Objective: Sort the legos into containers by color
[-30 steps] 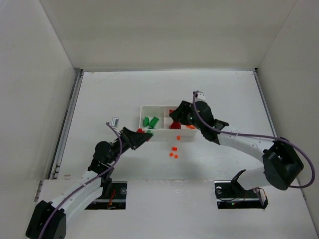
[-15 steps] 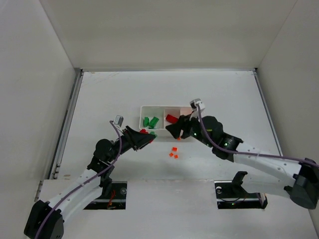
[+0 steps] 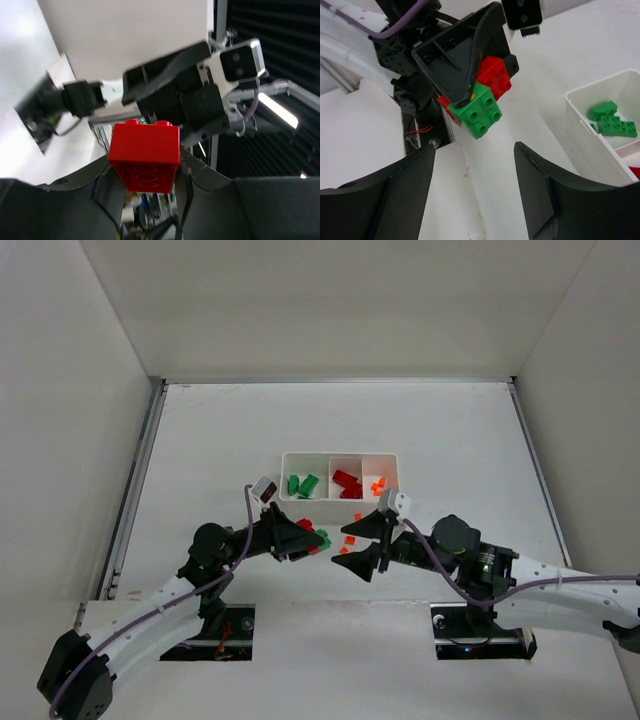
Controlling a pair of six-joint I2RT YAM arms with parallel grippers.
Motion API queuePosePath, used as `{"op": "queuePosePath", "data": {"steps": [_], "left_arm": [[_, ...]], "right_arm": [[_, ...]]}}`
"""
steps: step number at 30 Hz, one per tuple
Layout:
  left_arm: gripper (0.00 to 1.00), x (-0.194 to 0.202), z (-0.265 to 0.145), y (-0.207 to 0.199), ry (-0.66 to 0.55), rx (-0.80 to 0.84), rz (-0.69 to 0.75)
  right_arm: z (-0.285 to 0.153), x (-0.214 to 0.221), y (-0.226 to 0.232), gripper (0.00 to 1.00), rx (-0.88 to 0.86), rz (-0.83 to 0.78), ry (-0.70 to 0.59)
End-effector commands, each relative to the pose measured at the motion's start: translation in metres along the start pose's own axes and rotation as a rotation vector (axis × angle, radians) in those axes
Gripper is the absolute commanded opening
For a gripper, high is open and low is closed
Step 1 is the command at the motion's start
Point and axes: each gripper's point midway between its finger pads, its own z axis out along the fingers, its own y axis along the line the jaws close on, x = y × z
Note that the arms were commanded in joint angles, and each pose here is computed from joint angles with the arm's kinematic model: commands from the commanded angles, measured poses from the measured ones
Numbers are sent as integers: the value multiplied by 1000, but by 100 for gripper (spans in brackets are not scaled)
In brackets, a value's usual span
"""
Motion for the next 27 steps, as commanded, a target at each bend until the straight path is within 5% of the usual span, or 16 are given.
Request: {"op": "queuePosePath", "data": {"steps": [1,11,20,27], "left_arm": [[35,31,-5,-54,131,165,89],[34,65,-8,-54,261,184,102],[33,56,-4,-49,219,169,97],[32,46,-9,-65,178,208,128]], "right_arm": [[-6,-16,8,71,-37,-93,-49],[-3,-24,26,71,-95,-159,-38],[-3,-11,53,72,-150,-185,39],[-17,6,34,73,-38,-196,93]]}}
